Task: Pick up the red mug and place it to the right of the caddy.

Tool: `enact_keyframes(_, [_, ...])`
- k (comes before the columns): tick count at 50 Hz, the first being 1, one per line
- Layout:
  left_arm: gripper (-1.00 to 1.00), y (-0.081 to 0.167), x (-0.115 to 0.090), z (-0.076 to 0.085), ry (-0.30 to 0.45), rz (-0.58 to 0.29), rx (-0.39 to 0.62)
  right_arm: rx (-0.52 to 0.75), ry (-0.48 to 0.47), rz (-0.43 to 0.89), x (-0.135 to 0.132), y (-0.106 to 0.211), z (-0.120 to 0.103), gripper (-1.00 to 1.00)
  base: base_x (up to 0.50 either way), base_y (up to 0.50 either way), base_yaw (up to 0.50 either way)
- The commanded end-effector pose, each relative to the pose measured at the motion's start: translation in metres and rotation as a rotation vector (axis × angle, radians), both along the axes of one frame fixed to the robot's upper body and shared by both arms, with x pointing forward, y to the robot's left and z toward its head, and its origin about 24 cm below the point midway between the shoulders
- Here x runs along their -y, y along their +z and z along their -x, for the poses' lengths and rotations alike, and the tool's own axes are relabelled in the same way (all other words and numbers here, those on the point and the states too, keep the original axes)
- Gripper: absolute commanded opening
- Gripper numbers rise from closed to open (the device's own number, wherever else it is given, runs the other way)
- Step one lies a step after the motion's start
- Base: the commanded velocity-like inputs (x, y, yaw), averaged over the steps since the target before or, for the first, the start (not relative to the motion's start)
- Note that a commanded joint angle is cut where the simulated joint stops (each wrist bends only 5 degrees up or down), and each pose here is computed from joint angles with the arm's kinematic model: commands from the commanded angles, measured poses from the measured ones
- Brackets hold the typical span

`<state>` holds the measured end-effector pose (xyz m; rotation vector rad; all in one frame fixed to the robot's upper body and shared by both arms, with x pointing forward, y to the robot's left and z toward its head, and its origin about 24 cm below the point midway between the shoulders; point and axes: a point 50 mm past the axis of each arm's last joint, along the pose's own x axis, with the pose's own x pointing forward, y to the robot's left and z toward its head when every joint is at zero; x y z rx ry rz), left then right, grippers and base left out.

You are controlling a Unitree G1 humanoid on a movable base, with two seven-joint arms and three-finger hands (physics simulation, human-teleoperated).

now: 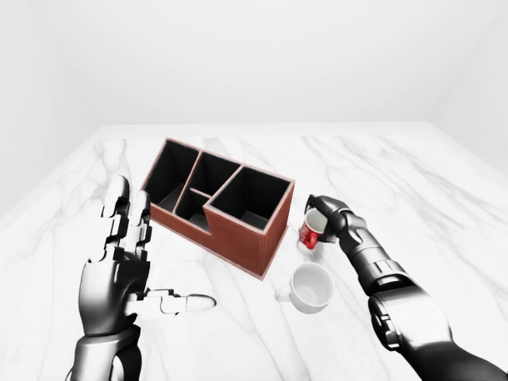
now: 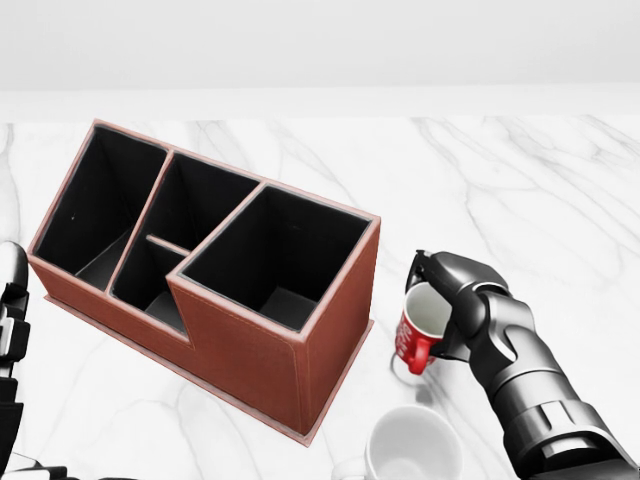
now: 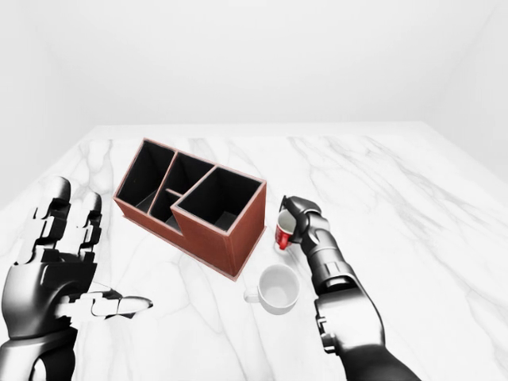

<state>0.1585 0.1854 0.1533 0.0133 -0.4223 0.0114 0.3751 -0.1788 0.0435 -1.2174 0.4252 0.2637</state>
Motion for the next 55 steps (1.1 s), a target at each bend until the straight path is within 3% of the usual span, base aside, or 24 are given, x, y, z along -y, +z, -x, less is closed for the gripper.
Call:
enact_keyframes(1, [1.00, 0.000, 0.000, 0.001, -0.003, 0.000, 0.000, 0.031, -0.028, -0.002, -0.002, -0.007, 0.001, -1.00, 0.00, 0.00, 0.00])
enact_keyframes(55, [1.00, 0.003, -0.001, 0.004, -0.004, 0.000, 0.015, 0.033, -0.083, -0.002, -0.006, -0.024, 0.008, -1.00, 0.00, 0.00, 0.00])
